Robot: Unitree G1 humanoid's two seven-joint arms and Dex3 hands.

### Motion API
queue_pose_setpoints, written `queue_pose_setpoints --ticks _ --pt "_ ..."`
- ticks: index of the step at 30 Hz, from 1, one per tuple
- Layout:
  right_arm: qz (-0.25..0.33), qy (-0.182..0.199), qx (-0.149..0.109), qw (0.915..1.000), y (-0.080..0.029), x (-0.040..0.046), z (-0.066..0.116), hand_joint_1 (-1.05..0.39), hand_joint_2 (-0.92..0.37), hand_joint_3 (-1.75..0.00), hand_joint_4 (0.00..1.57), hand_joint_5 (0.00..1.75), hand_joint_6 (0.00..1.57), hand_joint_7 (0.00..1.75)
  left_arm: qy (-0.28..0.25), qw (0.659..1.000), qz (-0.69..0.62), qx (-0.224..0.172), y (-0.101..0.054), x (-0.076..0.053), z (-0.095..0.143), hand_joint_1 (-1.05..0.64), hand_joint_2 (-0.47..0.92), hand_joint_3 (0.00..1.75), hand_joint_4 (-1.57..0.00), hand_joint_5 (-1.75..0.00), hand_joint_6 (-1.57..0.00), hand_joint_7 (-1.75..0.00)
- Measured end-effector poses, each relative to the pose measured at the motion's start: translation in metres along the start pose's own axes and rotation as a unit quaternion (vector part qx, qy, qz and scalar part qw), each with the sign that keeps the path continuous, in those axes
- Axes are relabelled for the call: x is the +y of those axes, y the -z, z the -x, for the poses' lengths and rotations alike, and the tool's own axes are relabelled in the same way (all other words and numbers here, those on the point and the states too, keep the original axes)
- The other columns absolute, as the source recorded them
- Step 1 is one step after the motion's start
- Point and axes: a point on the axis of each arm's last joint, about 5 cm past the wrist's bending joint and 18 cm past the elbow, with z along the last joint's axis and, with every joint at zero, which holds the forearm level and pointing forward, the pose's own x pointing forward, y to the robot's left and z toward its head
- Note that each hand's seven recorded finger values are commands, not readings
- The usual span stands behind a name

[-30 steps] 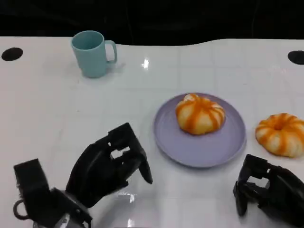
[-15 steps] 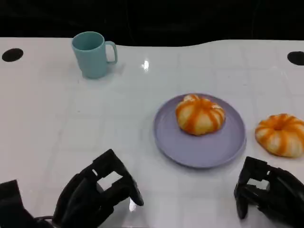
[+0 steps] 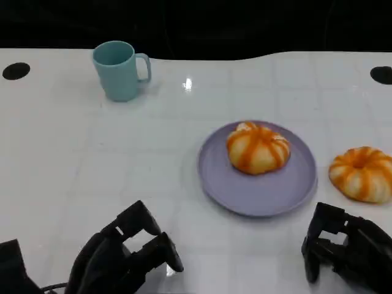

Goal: Grasp the bread from the table and place it into the plate.

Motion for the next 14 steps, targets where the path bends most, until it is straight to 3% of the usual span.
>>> queue_pose_setpoints --ticks 4,8,14 --pt "0.0 0.0 0.0 1.0 -0.0001 0.0001 -0.0001 -0.61 -0.92 -0.21 0.72 1.75 0.61 1.64 0.0 1.0 0.003 0.002 0.0001 -0.0004 0.0006 -0.24 0.82 0.02 -0.55 -1.75 -0.46 -1.74" --pt "0.006 0.005 -0.001 1.0 -0.002 0.0 -0.0005 -0.61 -0.92 -0.21 0.72 1.75 0.62 1.65 -0.01 1.0 0.014 0.015 0.0032 -0.0019 0.0084 -0.34 0.79 0.02 -0.62 -1.75 -0.53 -1.75" --pt "0.01 0.01 -0.002 0.9999 -0.0033 0.0 -0.001 -0.61 -0.92 -0.22 0.72 1.75 0.61 1.66 -0.023 1.0 0.005 0.018 0.0017 -0.0007 0.0093 -0.35 0.79 0.03 -0.65 -1.75 -0.55 -1.75"
